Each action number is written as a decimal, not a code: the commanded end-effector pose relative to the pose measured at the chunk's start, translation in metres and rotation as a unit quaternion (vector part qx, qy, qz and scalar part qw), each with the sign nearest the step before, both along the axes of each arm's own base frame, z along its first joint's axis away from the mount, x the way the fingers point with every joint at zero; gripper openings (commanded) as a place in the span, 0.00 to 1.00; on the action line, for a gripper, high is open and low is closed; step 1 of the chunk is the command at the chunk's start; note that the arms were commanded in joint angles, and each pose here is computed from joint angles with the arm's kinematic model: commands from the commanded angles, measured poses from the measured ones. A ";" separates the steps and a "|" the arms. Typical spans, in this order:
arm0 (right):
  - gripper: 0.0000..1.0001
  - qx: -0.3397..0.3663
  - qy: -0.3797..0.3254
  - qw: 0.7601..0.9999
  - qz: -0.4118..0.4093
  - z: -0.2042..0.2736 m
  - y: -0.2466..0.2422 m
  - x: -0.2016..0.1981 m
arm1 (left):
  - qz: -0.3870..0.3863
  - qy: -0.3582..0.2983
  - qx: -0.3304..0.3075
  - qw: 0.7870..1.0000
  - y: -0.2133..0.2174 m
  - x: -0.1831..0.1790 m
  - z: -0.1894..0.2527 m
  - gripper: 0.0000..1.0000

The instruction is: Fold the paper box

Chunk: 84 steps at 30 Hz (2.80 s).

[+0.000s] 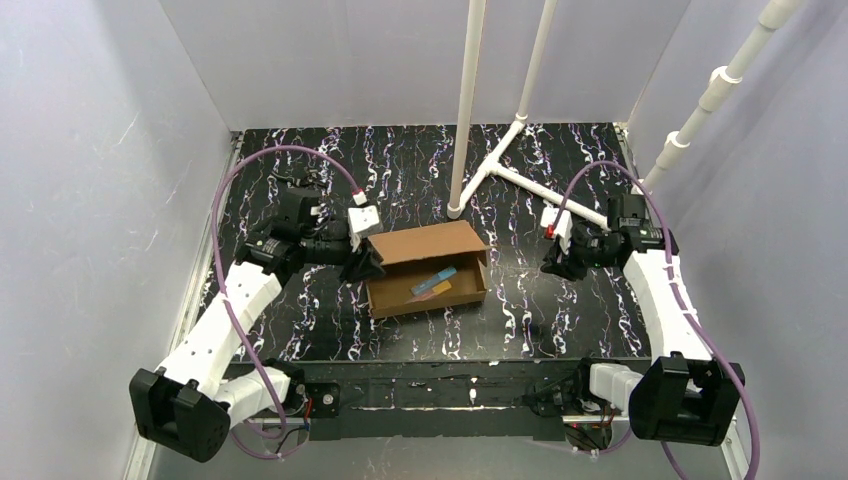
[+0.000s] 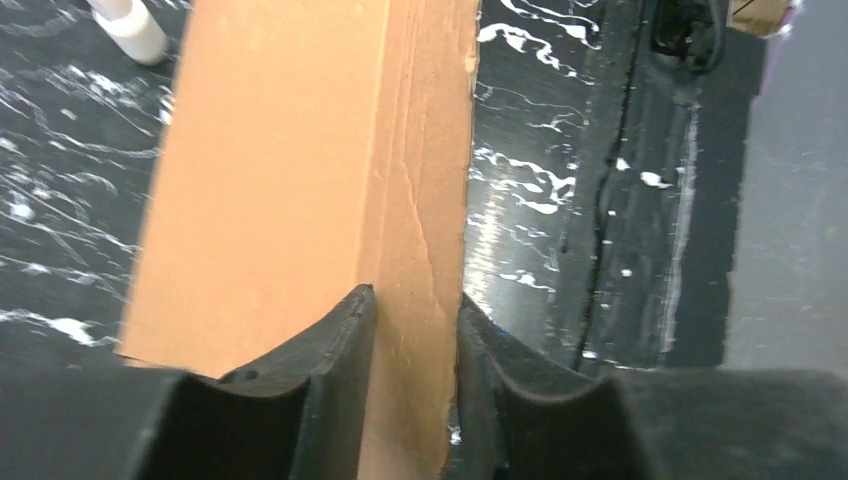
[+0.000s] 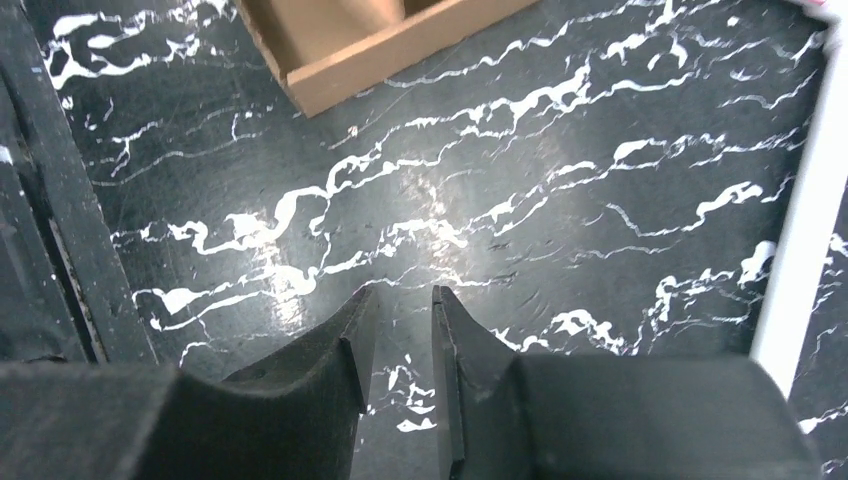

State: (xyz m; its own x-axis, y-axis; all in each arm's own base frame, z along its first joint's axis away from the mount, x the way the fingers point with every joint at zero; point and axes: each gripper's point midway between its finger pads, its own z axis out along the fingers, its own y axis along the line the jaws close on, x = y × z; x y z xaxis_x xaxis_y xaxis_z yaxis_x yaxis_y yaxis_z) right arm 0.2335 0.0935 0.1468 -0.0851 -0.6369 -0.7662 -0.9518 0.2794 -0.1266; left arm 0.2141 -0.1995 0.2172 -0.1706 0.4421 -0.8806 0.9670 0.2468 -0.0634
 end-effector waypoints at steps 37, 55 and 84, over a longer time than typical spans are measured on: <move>0.06 -0.077 0.161 0.984 0.018 -0.082 0.135 -0.004 | 0.403 0.407 0.077 0.816 0.030 -0.002 -0.153 0.07; 0.98 -0.053 -0.085 0.930 0.353 -0.020 0.173 -0.078 | 0.564 0.322 -0.125 0.750 0.070 -0.003 -0.104 0.93; 0.98 0.002 -0.077 0.949 0.305 -0.023 0.144 -0.085 | 0.555 0.466 -0.200 0.659 0.023 -0.014 -0.152 0.20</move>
State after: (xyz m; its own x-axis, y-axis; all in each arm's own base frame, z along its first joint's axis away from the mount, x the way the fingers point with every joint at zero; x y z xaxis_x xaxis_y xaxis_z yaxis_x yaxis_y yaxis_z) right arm 0.1518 0.2328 0.1121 0.3692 -0.5849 -0.7222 -0.9273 -0.2835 -0.2444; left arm 0.1999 -0.1791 0.0676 -0.7702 -0.6085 -0.1911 -0.2605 0.5736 -0.7766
